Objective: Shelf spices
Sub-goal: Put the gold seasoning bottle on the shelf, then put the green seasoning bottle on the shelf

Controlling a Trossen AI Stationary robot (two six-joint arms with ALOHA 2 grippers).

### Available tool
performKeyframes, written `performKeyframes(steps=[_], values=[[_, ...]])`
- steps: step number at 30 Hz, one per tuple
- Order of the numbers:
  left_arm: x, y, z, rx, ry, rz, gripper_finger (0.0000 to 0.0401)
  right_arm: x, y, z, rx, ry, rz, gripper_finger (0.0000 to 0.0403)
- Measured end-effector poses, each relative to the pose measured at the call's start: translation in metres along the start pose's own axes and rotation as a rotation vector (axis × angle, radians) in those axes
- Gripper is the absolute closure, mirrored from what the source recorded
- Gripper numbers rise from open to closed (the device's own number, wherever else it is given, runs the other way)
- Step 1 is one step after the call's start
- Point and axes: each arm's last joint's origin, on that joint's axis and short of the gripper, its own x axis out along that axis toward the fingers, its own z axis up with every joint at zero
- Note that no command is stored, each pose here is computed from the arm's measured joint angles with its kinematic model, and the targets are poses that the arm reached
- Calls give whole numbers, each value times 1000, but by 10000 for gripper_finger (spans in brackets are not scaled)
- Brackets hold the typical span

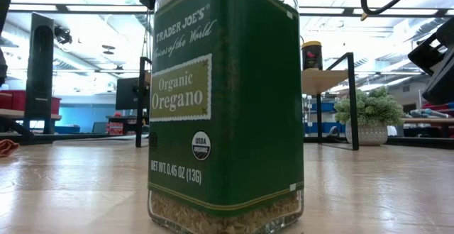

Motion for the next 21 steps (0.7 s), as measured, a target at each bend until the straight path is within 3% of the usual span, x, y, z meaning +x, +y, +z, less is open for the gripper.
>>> performKeyframes(steps=[11,21], values=[[-62,-18,4,77,-128,-9,160,0,0,0,6,0,0,397],[-147,-18,-12,255,-146,-196,160,0,2,2,85,-10,24,399]])
